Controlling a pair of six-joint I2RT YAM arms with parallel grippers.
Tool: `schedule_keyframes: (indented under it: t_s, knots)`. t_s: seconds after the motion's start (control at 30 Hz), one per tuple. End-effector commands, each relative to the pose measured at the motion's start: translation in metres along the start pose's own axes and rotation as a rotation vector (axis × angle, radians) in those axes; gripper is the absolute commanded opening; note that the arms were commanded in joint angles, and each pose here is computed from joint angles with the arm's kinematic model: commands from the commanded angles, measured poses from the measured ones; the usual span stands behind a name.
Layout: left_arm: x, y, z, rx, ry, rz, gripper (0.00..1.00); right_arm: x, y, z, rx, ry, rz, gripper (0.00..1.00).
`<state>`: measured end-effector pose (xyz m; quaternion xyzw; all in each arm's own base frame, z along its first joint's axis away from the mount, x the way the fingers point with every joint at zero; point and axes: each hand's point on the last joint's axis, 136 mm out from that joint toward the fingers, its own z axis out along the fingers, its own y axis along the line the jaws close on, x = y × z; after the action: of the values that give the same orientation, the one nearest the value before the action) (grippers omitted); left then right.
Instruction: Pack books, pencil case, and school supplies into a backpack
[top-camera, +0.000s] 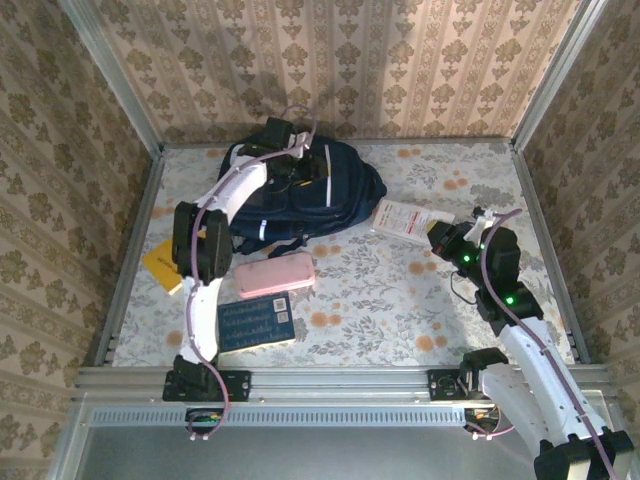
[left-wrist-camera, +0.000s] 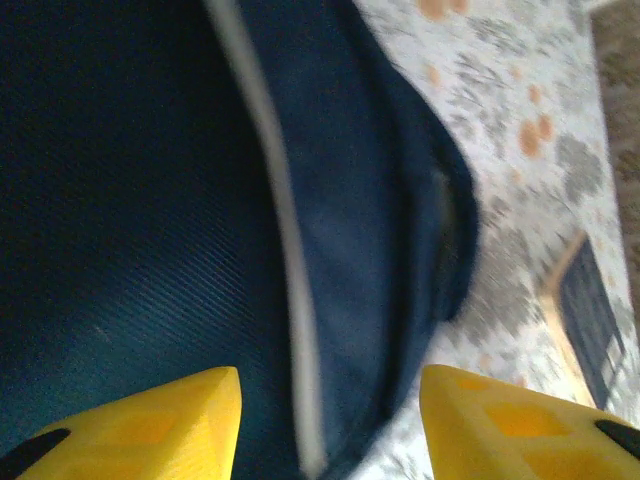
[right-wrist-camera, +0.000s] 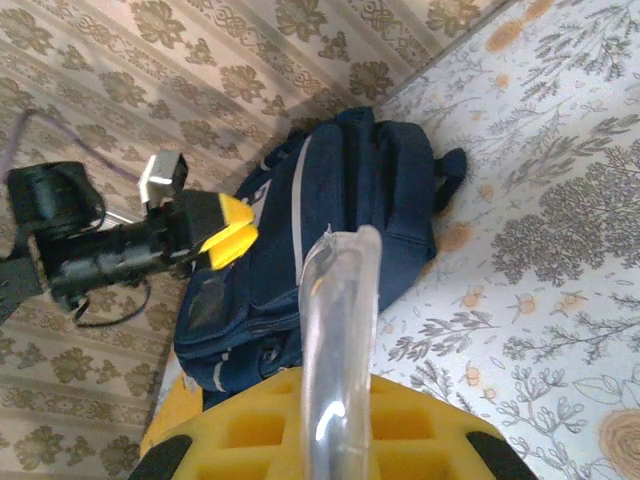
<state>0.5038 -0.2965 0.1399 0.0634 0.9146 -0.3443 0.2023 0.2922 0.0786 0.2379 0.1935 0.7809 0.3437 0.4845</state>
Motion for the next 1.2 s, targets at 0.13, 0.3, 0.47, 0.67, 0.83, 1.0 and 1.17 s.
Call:
schedule_keyframes:
  t_s: [0.13,0.3,0.47,0.67,0.83,1.0,1.17]
  knots:
    - [-0.034,-0.007,0.013,0.191,-0.029,-0.029,0.49,0.008,-0.012,0.002,0.033,0.016,-0.021,0.00]
    - [-0.035,-0.018,0.017,0.258,-0.031,-0.025,0.47,0.010,-0.015,0.008,0.030,0.019,-0.004,0.00]
    - [-0.026,-0.019,0.029,0.282,-0.004,-0.038,0.45,0.012,-0.017,0.015,0.031,0.029,0.019,0.00]
    - [-0.013,-0.016,0.049,0.302,0.039,-0.072,0.44,0.011,-0.017,0.016,0.033,0.032,0.009,0.00]
    - [-0.009,-0.032,0.060,0.330,0.052,-0.051,0.39,0.016,-0.021,0.018,0.043,0.050,0.014,0.00]
    - [0.000,-0.021,0.075,0.212,0.094,-0.047,0.28,0.014,-0.018,0.017,0.036,0.049,0.016,0.00]
    - [-0.002,-0.024,0.074,0.129,0.079,-0.004,0.03,0.008,-0.017,0.011,0.053,0.028,-0.008,0.00]
